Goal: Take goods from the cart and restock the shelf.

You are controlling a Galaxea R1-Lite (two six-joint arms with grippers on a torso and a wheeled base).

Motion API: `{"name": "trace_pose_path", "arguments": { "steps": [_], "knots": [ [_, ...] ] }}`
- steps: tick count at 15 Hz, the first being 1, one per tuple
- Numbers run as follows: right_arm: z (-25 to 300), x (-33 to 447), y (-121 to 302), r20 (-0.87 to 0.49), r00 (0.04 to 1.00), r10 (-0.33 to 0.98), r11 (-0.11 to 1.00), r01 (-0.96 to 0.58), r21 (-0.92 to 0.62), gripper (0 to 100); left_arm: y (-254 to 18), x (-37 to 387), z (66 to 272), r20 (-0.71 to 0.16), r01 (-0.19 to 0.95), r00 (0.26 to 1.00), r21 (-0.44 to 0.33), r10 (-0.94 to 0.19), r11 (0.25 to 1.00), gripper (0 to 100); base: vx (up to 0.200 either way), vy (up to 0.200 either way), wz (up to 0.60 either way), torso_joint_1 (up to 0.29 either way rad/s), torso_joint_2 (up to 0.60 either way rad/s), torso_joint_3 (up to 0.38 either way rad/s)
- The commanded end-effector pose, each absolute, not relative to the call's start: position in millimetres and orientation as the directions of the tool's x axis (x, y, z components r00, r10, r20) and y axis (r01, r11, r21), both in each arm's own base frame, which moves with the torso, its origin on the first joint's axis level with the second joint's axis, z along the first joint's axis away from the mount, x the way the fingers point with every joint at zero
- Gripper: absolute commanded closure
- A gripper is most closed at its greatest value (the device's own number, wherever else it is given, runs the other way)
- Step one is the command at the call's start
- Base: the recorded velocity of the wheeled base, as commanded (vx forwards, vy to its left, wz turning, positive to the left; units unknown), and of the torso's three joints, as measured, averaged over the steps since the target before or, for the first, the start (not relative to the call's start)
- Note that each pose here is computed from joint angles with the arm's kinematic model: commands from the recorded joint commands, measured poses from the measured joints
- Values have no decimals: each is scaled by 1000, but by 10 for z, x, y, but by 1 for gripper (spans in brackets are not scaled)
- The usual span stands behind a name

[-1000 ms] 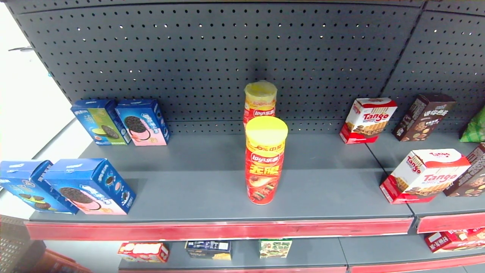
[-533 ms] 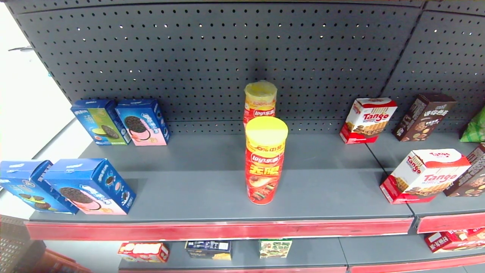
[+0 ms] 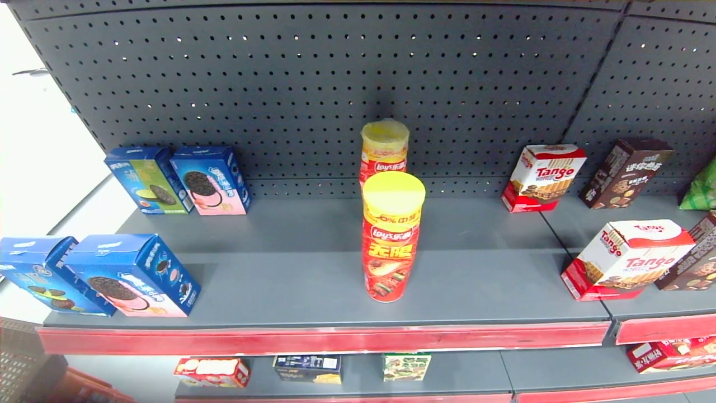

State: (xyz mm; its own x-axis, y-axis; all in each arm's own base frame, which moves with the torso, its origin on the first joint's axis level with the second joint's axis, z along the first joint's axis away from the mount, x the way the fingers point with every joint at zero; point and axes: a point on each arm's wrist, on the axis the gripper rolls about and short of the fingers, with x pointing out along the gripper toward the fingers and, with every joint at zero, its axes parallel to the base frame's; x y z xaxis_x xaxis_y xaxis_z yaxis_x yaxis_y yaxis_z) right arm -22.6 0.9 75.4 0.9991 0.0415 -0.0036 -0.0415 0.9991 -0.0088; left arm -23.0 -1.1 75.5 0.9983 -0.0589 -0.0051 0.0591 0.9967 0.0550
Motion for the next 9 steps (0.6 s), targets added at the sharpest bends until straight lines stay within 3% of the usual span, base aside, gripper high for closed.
{"name": "trace_pose_path", "arguments": {
  "steps": [1,6,8,9],
  "knots": [
    [754,-225,9,-6,999,41,999,-41,-9,0,-10,-230,751,-6,55,998,52,-55,997,0,0,0,0,0,0,0],
    [754,-225,9,-6,999,41,999,-41,-9,0,-9,-229,753,-5,49,999,52,-49,997,0,0,0,0,0,0,0],
    [754,-225,9,-6,999,41,999,-41,-9,0,-1,-229,754,-3,14,1000,51,-14,999,0,0,-200,0,2,-2,2],
    [754,-225,9,-6,999,41,999,-41,-9,0,-1,-229,754,-3,12,1000,38,-12,999,0,0,0,0,0,0,0]
  ]
}}
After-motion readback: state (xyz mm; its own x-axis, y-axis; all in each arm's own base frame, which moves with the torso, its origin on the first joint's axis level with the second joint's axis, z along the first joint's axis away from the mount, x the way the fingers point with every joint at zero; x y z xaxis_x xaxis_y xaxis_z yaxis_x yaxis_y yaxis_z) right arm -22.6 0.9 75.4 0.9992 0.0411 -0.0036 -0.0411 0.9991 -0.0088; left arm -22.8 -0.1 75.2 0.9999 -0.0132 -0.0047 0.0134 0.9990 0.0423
